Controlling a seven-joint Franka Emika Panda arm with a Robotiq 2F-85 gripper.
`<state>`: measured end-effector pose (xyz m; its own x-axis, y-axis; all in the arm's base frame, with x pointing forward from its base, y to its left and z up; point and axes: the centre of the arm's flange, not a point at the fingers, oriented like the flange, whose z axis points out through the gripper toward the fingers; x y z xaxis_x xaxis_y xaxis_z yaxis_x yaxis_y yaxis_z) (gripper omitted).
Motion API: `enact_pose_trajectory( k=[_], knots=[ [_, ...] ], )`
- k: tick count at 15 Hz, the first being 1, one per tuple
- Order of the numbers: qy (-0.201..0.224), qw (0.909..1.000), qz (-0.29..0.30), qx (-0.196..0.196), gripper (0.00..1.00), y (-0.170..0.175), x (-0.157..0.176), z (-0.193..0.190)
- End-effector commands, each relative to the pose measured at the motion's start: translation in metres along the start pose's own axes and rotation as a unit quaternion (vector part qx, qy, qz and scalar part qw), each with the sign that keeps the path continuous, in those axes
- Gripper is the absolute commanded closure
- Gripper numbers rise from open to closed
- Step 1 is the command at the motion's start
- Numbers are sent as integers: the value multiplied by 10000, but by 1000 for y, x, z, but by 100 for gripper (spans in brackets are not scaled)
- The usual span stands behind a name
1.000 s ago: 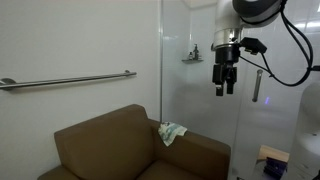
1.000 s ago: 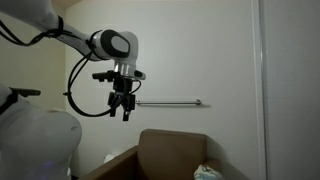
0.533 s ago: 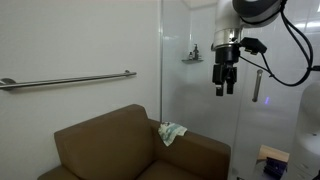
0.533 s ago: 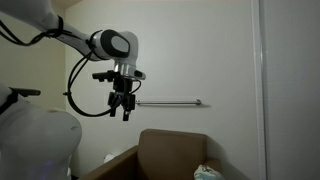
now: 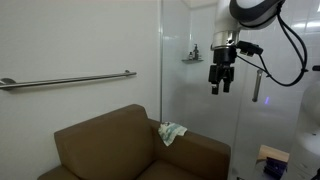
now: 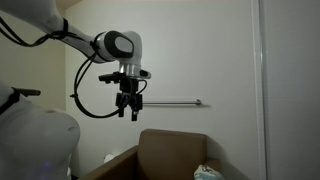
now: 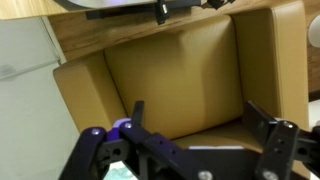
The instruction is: Use the towel to wipe the arm rest
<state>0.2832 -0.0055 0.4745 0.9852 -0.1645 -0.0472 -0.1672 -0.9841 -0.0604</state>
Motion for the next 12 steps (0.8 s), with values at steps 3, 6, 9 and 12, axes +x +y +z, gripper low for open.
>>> enact_pose_trajectory(
  k=[3,6,9,12],
  knots=[
    [400,9944,945,-260,0,77,56,36],
    [357,9882,1461,-291,0,118,72,75],
    [311,9897,1391,-152,0,119,58,70],
    [194,9893,1439,-156,0,124,64,82]
  ],
)
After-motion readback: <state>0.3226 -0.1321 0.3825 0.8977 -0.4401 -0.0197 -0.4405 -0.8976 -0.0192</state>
